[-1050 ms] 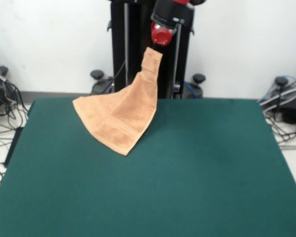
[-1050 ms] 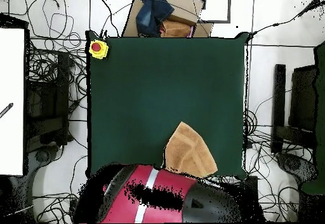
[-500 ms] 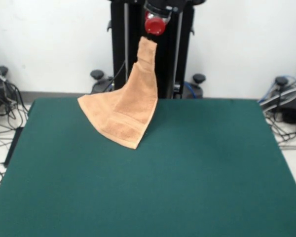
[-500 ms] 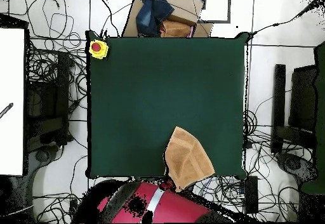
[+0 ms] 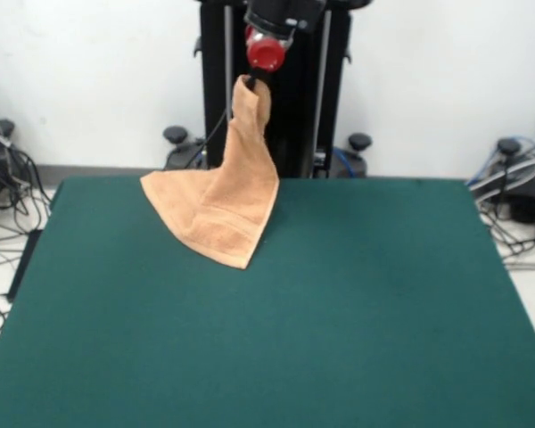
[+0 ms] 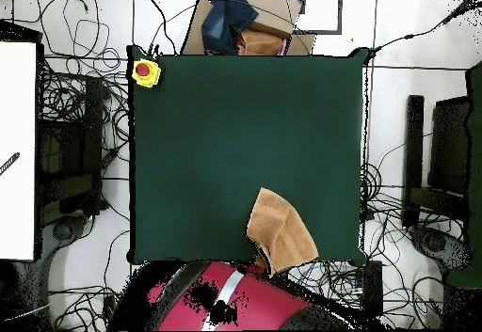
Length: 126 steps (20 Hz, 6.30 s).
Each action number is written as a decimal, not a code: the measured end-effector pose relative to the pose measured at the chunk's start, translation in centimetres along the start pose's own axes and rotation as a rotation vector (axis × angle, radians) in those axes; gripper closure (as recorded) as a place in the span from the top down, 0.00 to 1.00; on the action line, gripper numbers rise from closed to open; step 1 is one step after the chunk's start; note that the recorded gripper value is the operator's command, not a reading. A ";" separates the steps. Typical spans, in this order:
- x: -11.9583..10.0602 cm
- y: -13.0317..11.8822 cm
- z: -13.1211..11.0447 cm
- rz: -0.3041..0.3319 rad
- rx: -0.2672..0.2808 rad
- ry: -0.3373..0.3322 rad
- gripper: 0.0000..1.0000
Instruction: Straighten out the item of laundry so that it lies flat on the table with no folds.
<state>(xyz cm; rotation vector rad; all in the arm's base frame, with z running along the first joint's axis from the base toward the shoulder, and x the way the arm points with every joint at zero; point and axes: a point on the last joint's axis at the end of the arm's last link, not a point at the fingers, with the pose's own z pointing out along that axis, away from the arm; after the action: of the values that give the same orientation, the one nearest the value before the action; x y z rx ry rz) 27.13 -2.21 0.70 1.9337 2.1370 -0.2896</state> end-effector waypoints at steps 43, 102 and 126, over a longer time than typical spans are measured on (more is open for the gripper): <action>-5.1 -0.9 -1.7 -0.219 -0.032 -0.184 1.00; -9.6 6.7 -3.8 -0.515 -0.081 -0.022 1.00; -8.5 16.9 1.8 -1.123 -0.082 -0.295 1.00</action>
<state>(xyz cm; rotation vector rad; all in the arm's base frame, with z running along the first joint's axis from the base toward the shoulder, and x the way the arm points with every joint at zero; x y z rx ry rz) 44.79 -9.13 1.89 0.4150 2.6883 -0.5996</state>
